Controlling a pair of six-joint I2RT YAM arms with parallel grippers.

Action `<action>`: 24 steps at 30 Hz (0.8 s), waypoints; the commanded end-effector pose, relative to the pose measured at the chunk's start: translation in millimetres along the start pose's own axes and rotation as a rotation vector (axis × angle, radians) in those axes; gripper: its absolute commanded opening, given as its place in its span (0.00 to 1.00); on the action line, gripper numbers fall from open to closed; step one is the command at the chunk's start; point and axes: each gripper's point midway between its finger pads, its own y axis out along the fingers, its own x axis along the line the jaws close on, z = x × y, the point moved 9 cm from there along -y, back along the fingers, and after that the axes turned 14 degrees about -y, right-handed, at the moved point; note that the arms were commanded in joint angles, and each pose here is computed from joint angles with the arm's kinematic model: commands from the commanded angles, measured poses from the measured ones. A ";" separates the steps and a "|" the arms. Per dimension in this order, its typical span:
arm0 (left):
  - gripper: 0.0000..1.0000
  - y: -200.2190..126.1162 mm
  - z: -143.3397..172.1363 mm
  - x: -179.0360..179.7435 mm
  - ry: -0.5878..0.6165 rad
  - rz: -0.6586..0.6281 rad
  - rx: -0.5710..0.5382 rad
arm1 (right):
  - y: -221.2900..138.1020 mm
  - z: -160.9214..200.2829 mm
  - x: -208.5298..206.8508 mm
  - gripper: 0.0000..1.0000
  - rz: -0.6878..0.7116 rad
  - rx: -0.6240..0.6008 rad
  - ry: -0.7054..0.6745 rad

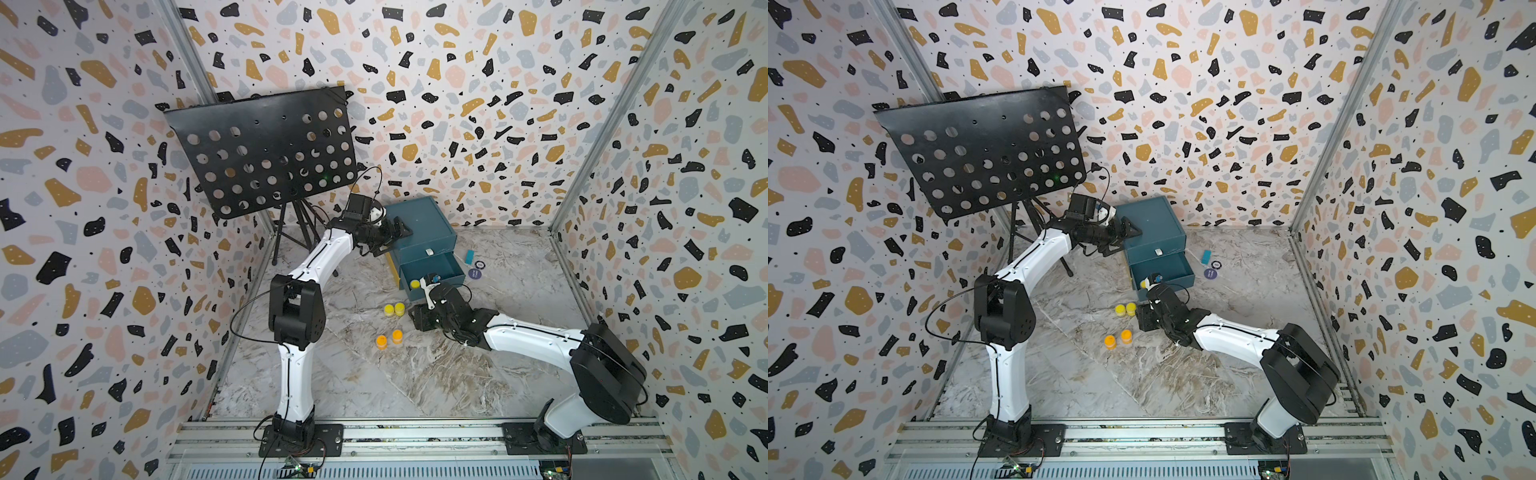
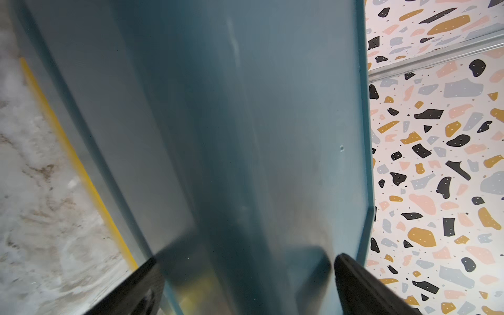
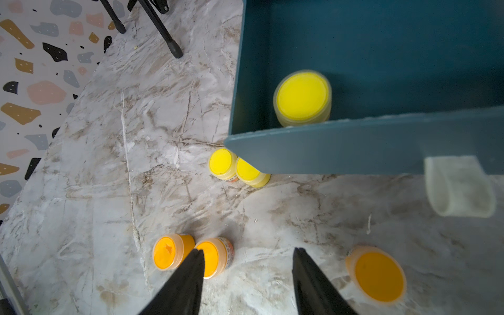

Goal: Put the paint cans in the drawer according to color
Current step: Pick up the paint can at the center of the board.

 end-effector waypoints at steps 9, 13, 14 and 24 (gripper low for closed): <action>1.00 -61.6 24.4 -43.5 0.239 -0.027 -0.036 | 16.2 -28.2 24.5 0.59 -0.050 0.028 -0.071; 1.00 -91.2 28.1 -37.3 0.227 0.015 -0.070 | 24.3 -30.0 29.2 0.61 -0.023 0.057 -0.089; 1.00 -98.1 28.5 -36.7 0.227 0.031 -0.084 | 25.5 -31.2 30.5 0.61 -0.019 0.059 -0.093; 1.00 -148.7 45.6 -27.7 0.344 0.025 -0.211 | 48.2 -35.6 42.5 0.63 0.066 0.140 -0.064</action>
